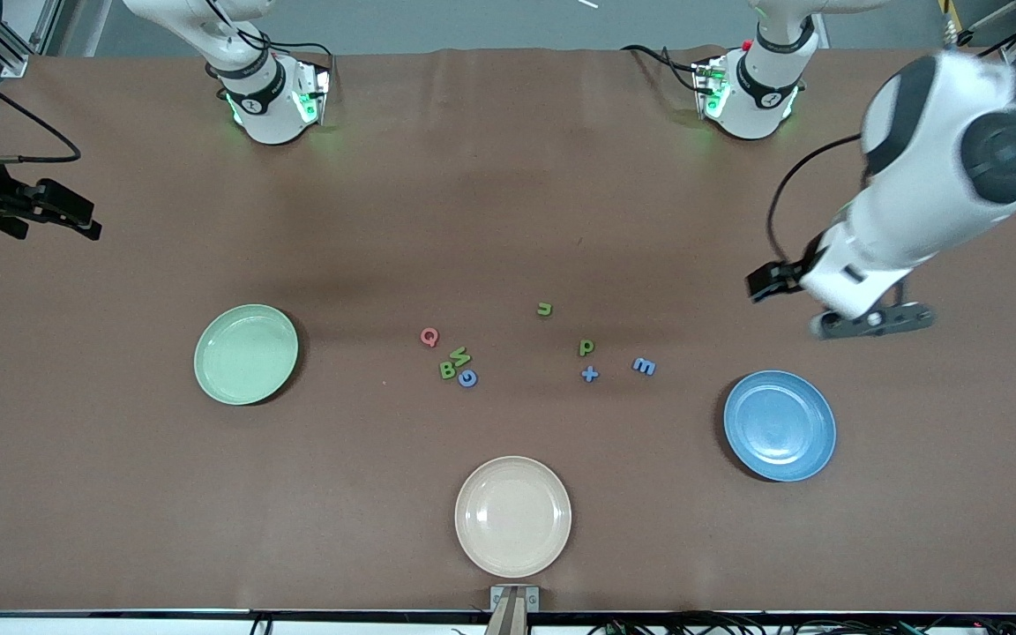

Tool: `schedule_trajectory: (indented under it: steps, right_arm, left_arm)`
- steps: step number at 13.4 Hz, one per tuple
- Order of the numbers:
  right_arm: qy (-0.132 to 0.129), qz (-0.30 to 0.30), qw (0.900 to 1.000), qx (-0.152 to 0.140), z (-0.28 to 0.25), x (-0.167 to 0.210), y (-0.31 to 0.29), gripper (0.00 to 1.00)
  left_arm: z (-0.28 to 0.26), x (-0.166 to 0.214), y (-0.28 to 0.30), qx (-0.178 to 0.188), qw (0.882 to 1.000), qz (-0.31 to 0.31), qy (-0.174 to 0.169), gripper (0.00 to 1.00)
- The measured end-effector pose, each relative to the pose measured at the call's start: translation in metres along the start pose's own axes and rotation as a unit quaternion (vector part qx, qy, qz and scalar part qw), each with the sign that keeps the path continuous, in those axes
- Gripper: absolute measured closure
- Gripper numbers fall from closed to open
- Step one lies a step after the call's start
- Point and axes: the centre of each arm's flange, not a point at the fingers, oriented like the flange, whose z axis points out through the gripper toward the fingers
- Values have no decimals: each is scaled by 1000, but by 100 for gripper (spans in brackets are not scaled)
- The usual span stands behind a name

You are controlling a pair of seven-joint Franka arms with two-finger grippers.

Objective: Sort upper and lower case letters into plates
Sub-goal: 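Grasp the blue E with the left gripper while the right gripper reaches out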

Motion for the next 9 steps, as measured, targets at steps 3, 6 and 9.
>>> schedule_trajectory:
  steps: [3, 6, 9]
  right_arm:
    - [-14, -2, 1000, -2, 28, 26, -3, 0]
    - [-24, -5, 1000, -5, 55, 57, -8, 0]
    - [-35, -7, 999, -5, 76, 75, -10, 0]
  left_arm:
    - [72, 11, 33, -16, 997, -77, 6, 0]
    - [137, 23, 52, -6, 985, -171, 20, 0]
    - [187, 22, 75, -2, 961, -273, 30, 4]
